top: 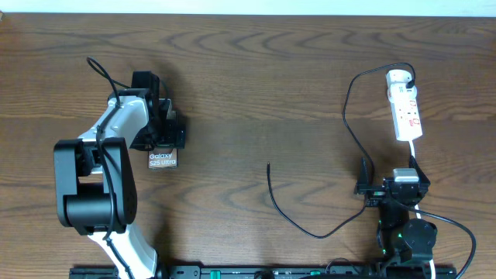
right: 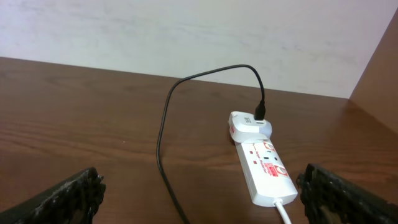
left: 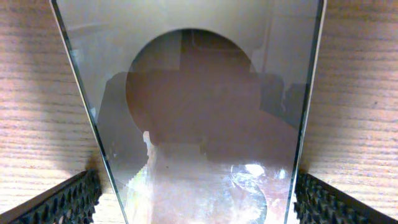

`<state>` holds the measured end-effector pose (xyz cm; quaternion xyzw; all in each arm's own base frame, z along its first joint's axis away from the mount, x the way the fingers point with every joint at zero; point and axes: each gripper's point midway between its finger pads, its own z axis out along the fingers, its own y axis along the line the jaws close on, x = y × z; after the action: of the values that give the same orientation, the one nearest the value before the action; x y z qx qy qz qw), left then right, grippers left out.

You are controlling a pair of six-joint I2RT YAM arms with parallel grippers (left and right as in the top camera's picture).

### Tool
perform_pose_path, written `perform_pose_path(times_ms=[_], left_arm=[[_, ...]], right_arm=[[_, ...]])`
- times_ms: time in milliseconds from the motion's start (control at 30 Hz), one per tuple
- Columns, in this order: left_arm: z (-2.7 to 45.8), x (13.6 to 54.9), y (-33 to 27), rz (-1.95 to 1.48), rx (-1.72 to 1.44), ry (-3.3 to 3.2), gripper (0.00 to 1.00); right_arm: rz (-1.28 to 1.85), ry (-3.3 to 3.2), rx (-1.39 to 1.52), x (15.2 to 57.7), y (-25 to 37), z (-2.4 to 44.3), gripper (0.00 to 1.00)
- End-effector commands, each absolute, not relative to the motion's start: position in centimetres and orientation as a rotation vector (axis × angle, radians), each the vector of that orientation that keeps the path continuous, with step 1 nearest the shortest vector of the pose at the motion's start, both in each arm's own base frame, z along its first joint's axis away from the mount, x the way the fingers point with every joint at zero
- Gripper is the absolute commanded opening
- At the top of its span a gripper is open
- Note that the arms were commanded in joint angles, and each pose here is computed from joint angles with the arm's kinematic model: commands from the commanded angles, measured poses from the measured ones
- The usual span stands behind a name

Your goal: Plug charger to phone and switch on socket

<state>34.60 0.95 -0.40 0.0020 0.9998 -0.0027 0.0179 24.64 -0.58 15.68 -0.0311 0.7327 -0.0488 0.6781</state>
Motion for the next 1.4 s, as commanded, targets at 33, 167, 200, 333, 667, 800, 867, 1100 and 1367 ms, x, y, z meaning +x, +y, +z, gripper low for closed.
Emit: perform_pose_path(times_ms=[33,167,200,333,667,800,867,1100,1367], left_arm=[[-1.3,34.3,1.1,-0.004,0.008,3.108,0.98],[-1.3,34.5,1.1,-0.003,0.010,3.103,0.98],[-1.3,34.5,1.1,-0.004,0.019,3.102,0.98],[-1.3,34.4,1.1,-0.003,0.037,3.104,0.98],[-1.3,33.8,1.4,0.027,0.061,3.131,0.98],[-1.3,33.8,1.4,0.031,0.068,3.131,0.98],[-1.3,33.8,1.3,0.031,0.084,3.130,0.98],[-1.3,33.8,0.5,0.031,0.133,3.128,0.98],[-1.3,34.1,0.2,0.031,0.156,3.117,0.98]], right_arm=[[-0.112,1.646,-0.049,24.6,-0.9,15.7,0.99],[-0.112,1.646,-0.049,24.6,-0.9,15.7,0.99],[-0.113,1.646,-0.050,24.6,-0.9,15.7,0.99],[-0.112,1.646,-0.049,24.6,-0.9,15.7,0.99],[-0.113,1.646,-0.050,24.6,-0.9,15.7,0.99],[-0.112,1.646,-0.049,24.6,-0.9,15.7,0.99],[-0.112,1.646,-0.049,24.6,-0.9,15.7,0.99],[-0.112,1.646,-0.049,24.6,-0.9,15.7,0.99],[-0.112,1.647,-0.049,24.6,-0.9,15.7,0.99]])
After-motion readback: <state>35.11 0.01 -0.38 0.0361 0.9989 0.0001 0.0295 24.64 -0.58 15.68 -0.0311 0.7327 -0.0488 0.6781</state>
